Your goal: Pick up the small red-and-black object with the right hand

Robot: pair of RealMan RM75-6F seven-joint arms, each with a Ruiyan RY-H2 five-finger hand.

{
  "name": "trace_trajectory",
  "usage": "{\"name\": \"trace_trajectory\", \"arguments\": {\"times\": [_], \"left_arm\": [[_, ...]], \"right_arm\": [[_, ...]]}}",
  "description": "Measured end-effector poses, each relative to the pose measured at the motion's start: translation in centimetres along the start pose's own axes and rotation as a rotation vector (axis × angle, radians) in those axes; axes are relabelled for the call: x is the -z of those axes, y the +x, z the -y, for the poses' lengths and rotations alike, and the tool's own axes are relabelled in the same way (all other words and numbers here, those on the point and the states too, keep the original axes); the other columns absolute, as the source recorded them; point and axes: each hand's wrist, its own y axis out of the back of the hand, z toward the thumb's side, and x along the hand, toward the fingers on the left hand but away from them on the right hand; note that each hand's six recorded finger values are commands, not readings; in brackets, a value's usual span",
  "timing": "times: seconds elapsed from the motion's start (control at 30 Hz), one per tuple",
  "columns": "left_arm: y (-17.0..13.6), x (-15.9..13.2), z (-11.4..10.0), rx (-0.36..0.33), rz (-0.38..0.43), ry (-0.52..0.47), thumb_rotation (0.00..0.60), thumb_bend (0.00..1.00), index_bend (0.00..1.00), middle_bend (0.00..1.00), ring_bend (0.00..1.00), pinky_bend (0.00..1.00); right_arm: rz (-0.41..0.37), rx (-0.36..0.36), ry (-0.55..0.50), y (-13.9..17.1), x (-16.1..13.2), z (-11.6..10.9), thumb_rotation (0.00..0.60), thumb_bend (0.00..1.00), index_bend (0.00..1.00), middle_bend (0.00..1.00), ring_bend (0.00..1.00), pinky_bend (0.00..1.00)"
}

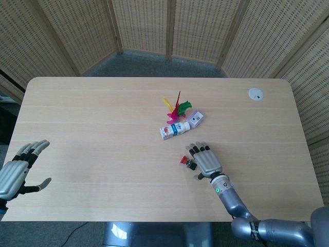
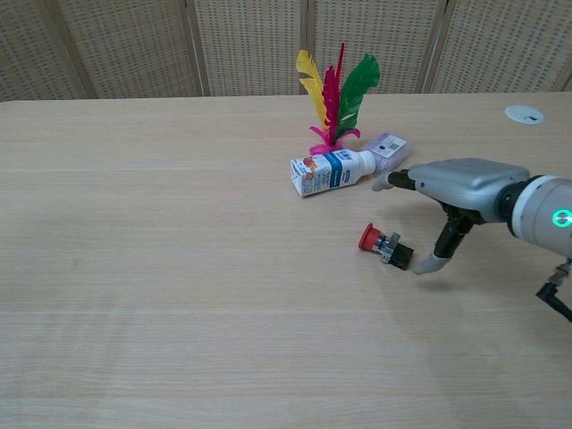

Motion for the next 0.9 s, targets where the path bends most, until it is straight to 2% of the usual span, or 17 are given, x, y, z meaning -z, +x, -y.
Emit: {"name": "trace_trajectory", "arguments": {"times": [0.2,0.43,0.7,0.83,0.9], "left_arm": [[0.1,0.3,-0.1,-0.003,-0.005,-0.002,0.600,0.33,0.00,0.00,0.00,0.00],[0.3,0.3,0.0,-0.001,-0.002,-0.003,0.600,0.33,0.00,0.00,0.00,0.00],[0.3,0.5,0.1,0.000,-0.004,-0.010,0.600,0.33,0.00,0.00,0.00,0.00],[0.1,0.8,0.1,-0.002,-0.011,-0.016,0.600,0.33,0.00,0.00,0.00,0.00],[0.0,0.9,0.2,-0.004,-0.014,-0.018,0.600,0.33,0.00,0.00,0.00,0.00]], "right_arm": [[0.025,-0.023,0.008,-1.7,-0.2,0.7,0.600,0.08,0.12,0.25,0.19,0.00],[0.065,-0.028,0.003,-2.9,0.3,1.0,0.600,0.08,0.16,0.30,0.24,0.00],[0.072,-0.038,0.000,-3.3,-0.2,1.6,0.600,0.08,0.19,0.33,0.30,0.00],[0.069,-0.034,0.000,-3.5,-0.6,1.5,0.600,0.08,0.23,0.38,0.36,0.01],[0.069,-0.028,0.000,-3.7,-0.8,1.5,0.599,0.08,0.27,0.42,0.41,0.05]]}}
